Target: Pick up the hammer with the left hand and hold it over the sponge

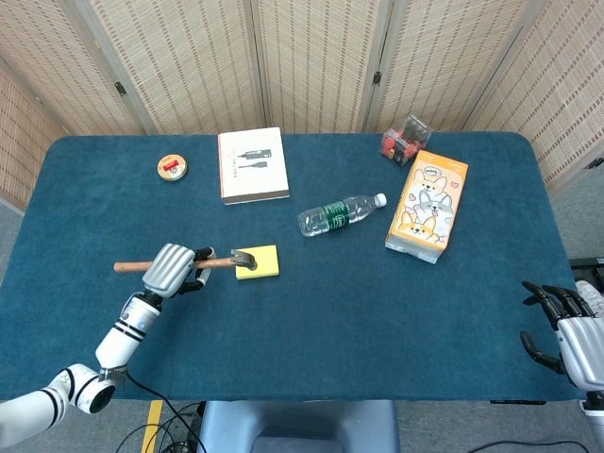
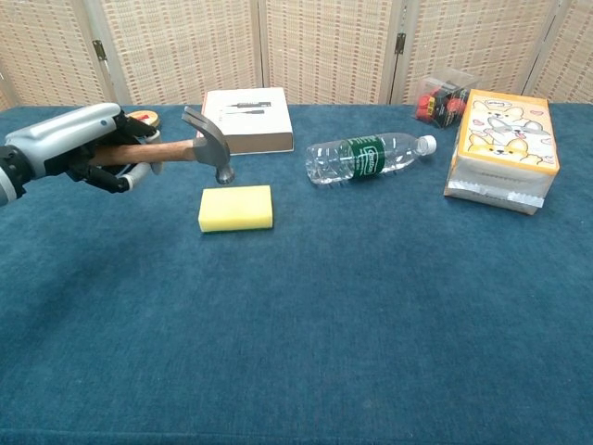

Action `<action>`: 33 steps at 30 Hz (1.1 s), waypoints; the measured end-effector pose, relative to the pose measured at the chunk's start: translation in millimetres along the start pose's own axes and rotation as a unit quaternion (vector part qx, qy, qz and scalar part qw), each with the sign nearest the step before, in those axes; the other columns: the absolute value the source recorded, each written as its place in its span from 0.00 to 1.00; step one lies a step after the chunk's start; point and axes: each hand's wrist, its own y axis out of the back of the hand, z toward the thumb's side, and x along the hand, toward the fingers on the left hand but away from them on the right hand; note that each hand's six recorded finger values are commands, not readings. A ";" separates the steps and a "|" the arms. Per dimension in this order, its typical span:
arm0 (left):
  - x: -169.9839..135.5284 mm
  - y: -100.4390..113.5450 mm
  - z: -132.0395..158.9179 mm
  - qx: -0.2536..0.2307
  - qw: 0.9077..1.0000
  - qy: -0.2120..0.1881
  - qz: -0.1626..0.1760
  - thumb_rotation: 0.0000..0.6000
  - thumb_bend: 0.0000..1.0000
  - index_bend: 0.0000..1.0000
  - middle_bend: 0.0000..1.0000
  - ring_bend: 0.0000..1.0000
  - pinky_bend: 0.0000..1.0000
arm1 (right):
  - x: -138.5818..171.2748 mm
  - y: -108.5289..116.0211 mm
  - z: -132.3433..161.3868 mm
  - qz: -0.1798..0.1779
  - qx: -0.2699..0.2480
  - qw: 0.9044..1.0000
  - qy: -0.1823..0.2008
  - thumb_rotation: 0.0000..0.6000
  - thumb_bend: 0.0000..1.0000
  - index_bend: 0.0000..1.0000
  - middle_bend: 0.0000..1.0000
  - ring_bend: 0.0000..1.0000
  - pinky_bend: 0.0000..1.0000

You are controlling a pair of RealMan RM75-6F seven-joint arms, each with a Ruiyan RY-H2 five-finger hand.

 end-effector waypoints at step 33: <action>15.9 -16.6 -0.4 0.019 0.999 0.022 -0.030 1.00 0.67 0.80 0.93 0.81 0.71 | 4.7 0.2 -5.5 -0.001 0.000 1.000 -0.011 1.00 0.30 0.16 0.34 0.18 0.19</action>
